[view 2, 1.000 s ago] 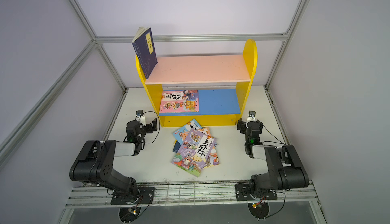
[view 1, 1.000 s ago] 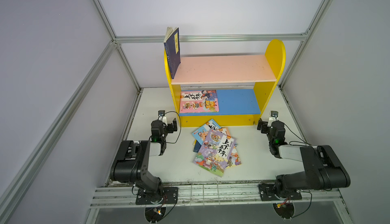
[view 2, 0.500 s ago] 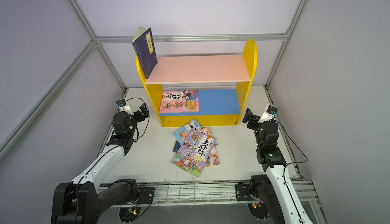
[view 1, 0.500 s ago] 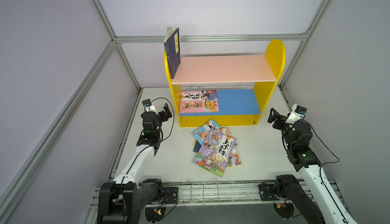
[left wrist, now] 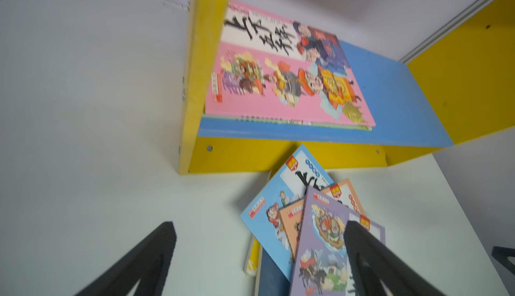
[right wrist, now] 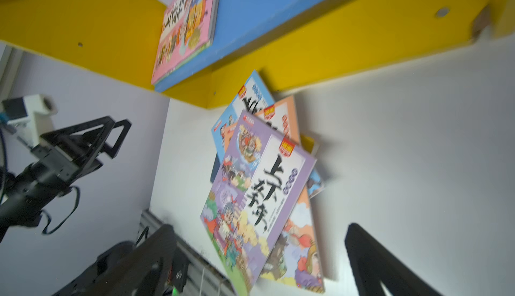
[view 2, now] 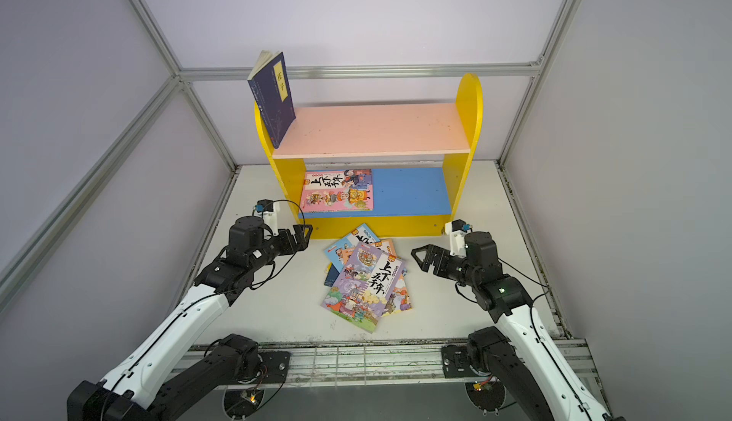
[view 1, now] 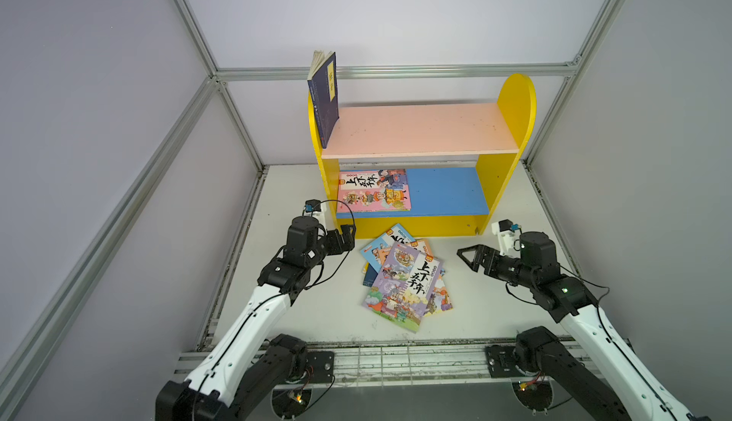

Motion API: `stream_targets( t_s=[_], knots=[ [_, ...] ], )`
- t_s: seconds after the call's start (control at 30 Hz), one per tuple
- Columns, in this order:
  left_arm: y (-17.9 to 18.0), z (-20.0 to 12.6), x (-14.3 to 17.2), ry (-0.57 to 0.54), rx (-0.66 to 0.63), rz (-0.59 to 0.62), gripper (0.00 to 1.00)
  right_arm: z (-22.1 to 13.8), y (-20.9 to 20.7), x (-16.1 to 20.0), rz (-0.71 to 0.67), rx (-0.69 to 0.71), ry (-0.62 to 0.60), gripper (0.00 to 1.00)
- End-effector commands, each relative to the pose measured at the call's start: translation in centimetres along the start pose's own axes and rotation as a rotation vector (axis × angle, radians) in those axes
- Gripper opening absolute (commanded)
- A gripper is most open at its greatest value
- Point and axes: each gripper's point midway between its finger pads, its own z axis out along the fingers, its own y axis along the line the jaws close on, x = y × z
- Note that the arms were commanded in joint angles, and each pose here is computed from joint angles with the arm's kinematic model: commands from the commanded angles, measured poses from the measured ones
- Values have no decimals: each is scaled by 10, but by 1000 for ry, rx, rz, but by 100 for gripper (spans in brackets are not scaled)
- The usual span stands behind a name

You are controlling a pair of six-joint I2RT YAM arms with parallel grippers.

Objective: Stacking books/files
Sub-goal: Move the book among the books.

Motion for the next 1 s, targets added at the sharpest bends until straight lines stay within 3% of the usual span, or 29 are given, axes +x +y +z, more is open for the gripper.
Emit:
stream_targets(
  t_s=[0.0,0.2,0.37,0.53,0.97],
  knots=[
    [-3,6,49,192,24,-79,100,18,-7,27,47,20,118,98],
    [-6,1,67,227,33,-109,100,44,-24,26,47,78,173,96],
    [-3,2,92,365,18,-156,100,75,-35,22,34,97,232,94],
    [-7,-2,105,403,43,-222,100,99,-49,18,25,134,269,91],
    [-4,-3,124,481,25,-288,100,123,-49,15,36,102,310,81]
  ],
)
